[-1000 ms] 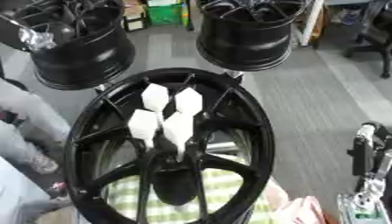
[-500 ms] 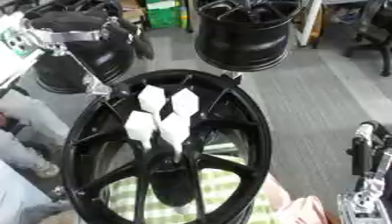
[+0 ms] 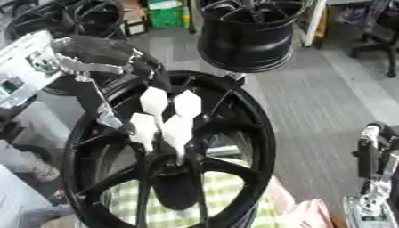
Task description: Pull the pin out of the wheel hub.
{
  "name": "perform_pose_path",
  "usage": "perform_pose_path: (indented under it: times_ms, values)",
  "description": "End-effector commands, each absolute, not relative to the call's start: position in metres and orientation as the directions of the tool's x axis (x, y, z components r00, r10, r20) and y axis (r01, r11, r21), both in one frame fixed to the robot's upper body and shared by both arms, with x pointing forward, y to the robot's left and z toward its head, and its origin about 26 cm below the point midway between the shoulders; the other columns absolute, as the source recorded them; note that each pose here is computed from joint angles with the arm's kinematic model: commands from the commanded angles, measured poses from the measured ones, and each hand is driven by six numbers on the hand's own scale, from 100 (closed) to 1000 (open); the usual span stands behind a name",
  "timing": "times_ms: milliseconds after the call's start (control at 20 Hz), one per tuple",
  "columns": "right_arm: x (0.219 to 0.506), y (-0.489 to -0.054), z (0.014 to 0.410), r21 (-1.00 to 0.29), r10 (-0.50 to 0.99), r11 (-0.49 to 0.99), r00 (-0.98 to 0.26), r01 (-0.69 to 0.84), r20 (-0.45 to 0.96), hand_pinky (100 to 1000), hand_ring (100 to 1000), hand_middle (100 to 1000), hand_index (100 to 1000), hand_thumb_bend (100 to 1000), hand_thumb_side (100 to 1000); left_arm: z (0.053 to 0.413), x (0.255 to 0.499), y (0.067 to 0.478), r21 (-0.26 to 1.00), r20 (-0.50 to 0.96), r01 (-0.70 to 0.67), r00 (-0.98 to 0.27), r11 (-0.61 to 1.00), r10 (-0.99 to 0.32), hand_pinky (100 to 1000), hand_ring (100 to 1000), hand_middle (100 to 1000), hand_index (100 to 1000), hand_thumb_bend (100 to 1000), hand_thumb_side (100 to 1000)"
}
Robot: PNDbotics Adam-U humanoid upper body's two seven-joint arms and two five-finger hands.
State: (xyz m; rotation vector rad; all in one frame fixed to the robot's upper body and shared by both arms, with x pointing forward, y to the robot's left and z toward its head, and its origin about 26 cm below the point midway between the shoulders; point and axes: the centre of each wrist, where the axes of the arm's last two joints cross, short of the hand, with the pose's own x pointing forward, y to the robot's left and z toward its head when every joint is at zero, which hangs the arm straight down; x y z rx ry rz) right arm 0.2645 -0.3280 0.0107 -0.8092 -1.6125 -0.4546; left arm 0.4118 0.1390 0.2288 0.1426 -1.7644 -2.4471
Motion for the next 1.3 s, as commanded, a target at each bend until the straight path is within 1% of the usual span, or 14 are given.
perform_pose_path:
  times_ms: [50,350,550,750,950,1300]
  values:
    - [0.266,-0.333,0.018,-0.152,0.278,0.68,-0.06,0.718,0.959,471,686,770,815,100,786,0.233,0.412,0.143,0.742,-0.118,-0.203,-0.978,-0.639,0.173,725,700,790,870,536,545]
    - [0.266,-0.333,0.018,-0.152,0.278,0.679,-0.06,0.718,0.959,471,685,770,815,100,787,0.225,0.414,0.145,0.725,-0.116,-0.193,-0.98,-0.662,0.159,699,675,776,861,523,488]
    - [0.266,-0.333,0.018,-0.152,0.277,0.68,-0.059,0.718,0.959,471,685,769,815,100,787,0.221,0.415,0.145,0.721,-0.109,-0.186,-0.982,-0.667,0.157,681,653,759,847,498,476]
    - [0.266,-0.333,0.018,-0.152,0.277,0.679,-0.059,0.718,0.959,470,685,769,815,100,787,0.215,0.415,0.142,0.715,-0.095,-0.181,-0.982,-0.675,0.163,662,626,736,831,458,471]
    - [0.266,-0.333,0.017,-0.152,0.276,0.681,-0.059,0.717,0.959,471,685,769,815,100,787,0.209,0.413,0.137,0.705,-0.086,-0.185,-0.981,-0.685,0.176,643,607,713,821,441,478]
    - [0.266,-0.333,0.017,-0.153,0.277,0.68,-0.058,0.717,0.959,470,685,769,815,100,787,0.206,0.411,0.136,0.681,-0.094,-0.197,-0.979,-0.705,0.182,615,581,690,810,455,484]
